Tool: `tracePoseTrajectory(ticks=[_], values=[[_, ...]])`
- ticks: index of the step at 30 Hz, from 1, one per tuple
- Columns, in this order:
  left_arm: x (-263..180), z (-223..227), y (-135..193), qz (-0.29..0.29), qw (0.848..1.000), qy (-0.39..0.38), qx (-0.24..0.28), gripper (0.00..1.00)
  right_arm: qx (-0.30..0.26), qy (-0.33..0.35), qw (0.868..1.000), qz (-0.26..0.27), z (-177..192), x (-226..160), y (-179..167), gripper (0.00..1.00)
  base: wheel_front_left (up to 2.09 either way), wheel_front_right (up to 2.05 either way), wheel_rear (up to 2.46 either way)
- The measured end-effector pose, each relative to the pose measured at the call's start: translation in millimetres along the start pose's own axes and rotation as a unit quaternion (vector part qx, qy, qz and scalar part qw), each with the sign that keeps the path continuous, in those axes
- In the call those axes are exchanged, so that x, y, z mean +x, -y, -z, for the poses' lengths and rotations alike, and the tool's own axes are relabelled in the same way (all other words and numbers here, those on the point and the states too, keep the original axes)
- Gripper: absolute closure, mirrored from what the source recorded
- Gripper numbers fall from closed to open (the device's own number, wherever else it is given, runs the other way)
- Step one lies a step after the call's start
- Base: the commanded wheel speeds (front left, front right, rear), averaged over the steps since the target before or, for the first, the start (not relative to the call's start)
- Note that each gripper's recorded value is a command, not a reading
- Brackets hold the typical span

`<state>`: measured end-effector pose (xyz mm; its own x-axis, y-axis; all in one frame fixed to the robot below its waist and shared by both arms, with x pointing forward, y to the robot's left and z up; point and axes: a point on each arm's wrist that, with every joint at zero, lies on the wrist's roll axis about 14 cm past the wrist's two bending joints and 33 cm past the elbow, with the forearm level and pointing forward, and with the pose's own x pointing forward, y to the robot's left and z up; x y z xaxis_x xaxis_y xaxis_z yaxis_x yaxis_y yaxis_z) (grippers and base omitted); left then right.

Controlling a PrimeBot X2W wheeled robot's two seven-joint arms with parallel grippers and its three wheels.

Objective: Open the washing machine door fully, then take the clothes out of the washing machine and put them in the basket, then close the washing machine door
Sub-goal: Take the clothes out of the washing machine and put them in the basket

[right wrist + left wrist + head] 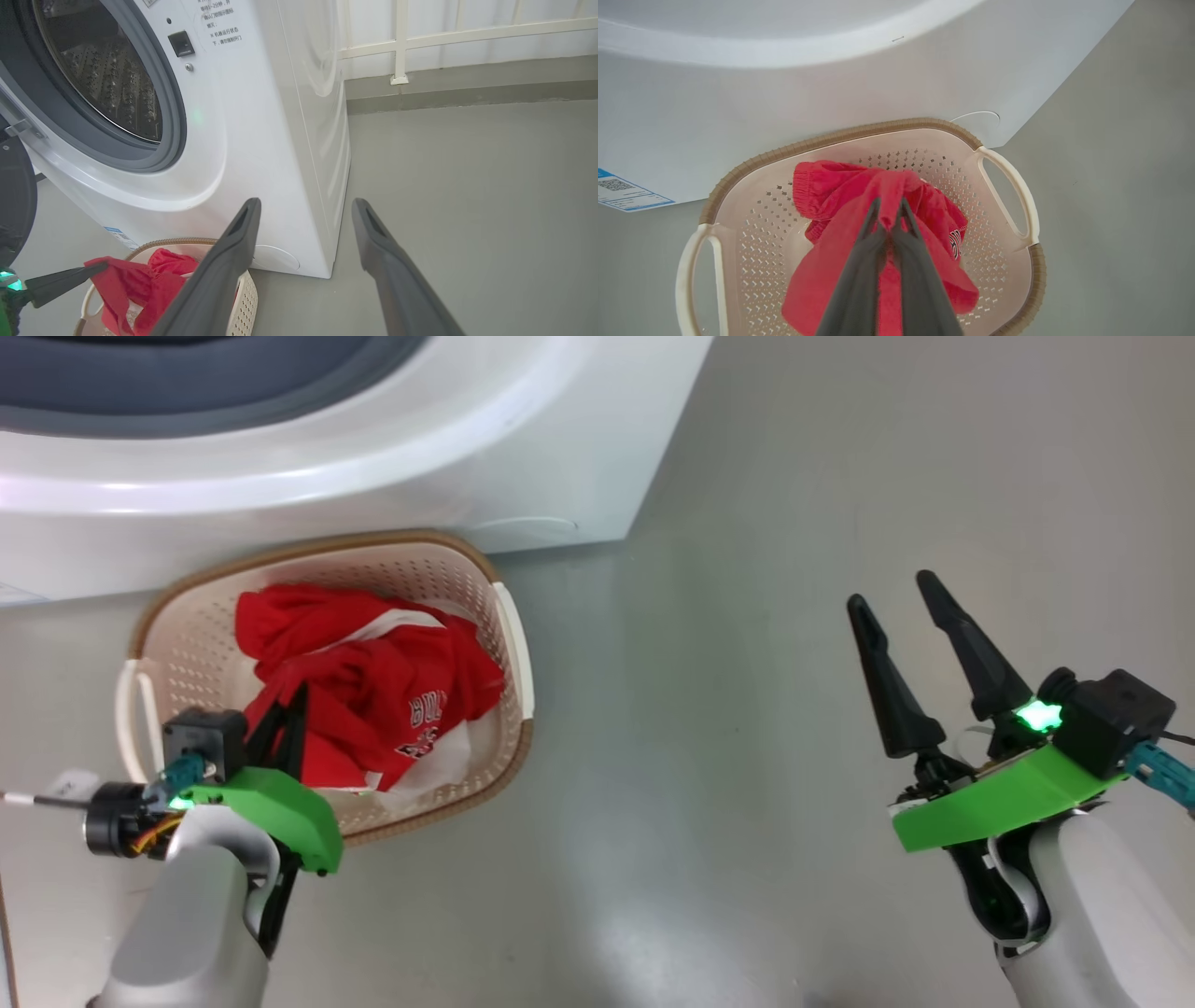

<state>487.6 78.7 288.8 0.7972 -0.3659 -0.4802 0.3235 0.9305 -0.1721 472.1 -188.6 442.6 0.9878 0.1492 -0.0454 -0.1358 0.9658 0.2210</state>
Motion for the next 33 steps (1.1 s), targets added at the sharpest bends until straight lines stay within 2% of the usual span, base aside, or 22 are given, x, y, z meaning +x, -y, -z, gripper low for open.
tracePoseTrajectory(ticks=[12, 23, 24, 26, 27, 28, 33], values=[[30, 54, -9, 0.016, 0.994, -0.104, 0.04, 1.0, -0.006, -0.016, 1.0, 0.004, 18, 11, 4, 0.0, 0.0, 0.0, 0.0], [46, 84, -8, 0.027, 0.987, -0.153, 0.038, 1.0, -0.016, -0.032, 0.999, 0.022, 29, 8, 18, 0.0, 0.0, 0.0, 0.0], [46, 85, -9, 0.026, 0.987, -0.155, 0.037, 0.89, -0.016, -0.032, 0.999, 0.023, 30, 8, 19, 0.0, 0.0, 0.0, 0.0], [47, 84, -10, 0.024, 0.987, -0.154, 0.035, 0.52, -0.017, -0.032, 0.999, 0.024, 30, 8, 20, 0.0, 0.0, 0.0, 0.0], [49, 82, -10, 0.022, 0.988, -0.151, 0.031, 0.04, -0.017, -0.032, 0.999, 0.024, 29, 8, 20, 0.0, 0.0, 0.0, 0.0], [50, 79, -11, 0.02, 0.988, -0.148, 0.027, 0.0, -0.016, -0.031, 0.999, 0.024, 29, 8, 19, 0.0, 0.0, 0.0, 0.0], [48, 63, -16, 0.008, 0.992, -0.127, 0.009, 0.0, -0.012, -0.024, 0.999, 0.02, 24, 9, 14, 0.0, 0.0, 0.0, 0.0]])
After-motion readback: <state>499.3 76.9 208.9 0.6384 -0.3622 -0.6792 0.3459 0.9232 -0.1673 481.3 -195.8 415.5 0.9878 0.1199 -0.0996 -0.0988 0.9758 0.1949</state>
